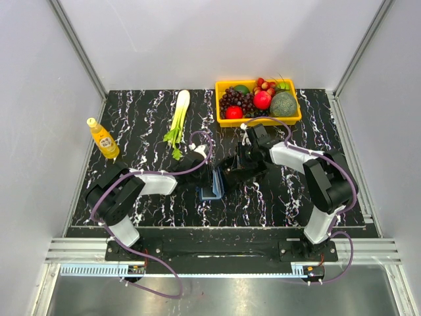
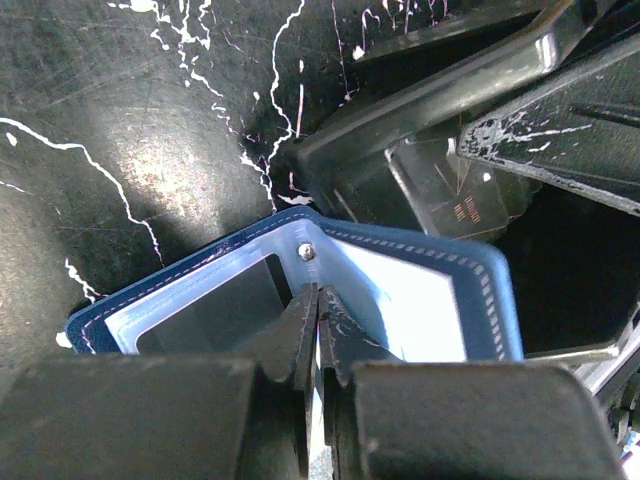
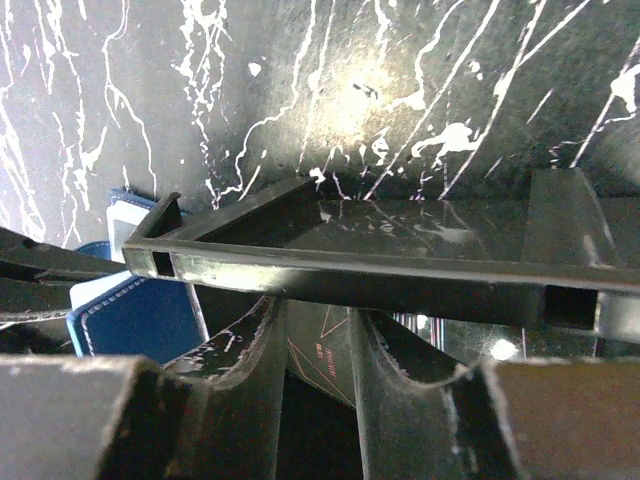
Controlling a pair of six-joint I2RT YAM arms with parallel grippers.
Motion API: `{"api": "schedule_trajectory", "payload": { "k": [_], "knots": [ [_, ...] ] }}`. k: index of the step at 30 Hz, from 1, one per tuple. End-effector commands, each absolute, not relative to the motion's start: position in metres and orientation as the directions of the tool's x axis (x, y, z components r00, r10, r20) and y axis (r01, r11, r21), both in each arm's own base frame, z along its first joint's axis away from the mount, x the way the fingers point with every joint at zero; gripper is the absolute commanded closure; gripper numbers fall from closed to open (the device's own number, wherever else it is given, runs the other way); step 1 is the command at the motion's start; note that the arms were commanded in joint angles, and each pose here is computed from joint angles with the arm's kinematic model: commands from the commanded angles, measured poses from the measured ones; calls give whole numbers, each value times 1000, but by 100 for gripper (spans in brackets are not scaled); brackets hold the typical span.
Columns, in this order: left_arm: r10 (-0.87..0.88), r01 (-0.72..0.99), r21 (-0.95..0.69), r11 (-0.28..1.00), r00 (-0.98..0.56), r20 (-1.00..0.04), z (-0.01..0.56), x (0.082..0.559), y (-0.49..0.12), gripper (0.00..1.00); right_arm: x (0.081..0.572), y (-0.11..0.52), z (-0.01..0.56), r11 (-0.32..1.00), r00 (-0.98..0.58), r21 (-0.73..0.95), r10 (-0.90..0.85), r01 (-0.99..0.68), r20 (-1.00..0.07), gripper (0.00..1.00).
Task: Put the credit cards into the card holder
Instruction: Pick up the credit card from the storage box.
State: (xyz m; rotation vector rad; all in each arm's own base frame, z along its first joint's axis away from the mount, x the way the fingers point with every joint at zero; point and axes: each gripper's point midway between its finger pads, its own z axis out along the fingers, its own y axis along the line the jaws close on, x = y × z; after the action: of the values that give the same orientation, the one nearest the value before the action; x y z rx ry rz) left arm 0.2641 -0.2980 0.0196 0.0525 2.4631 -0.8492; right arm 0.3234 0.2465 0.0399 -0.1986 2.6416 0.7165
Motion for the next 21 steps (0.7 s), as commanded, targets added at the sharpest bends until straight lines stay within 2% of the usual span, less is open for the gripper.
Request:
{"api": "schedule_trajectory", "payload": {
  "k": [1, 3, 6, 12, 21],
  "knots": [
    [-106, 201, -562, 802, -878, -466, 12, 260, -301, 95, 314, 263, 52, 802, -918, 534, -44, -268, -394, 66],
    [-106, 200, -561, 803, -879, -465, 11, 260, -301, 95, 314, 265, 58, 788, -913, 549, -42, -279, -405, 68],
    [-106, 199, -561, 804, -879, -464, 10, 259, -300, 95, 315, 269, 69, 772, -906, 565, -33, -292, -422, 77],
    [-110, 196, -564, 802, -880, -463, 10, 260, -301, 95, 310, 281, 86, 708, -905, 626, -43, -327, -424, 78],
    [-108, 199, -565, 801, -880, -463, 11, 260, -301, 95, 306, 283, 80, 704, -911, 632, -53, -325, -408, 80]
  ]
}}
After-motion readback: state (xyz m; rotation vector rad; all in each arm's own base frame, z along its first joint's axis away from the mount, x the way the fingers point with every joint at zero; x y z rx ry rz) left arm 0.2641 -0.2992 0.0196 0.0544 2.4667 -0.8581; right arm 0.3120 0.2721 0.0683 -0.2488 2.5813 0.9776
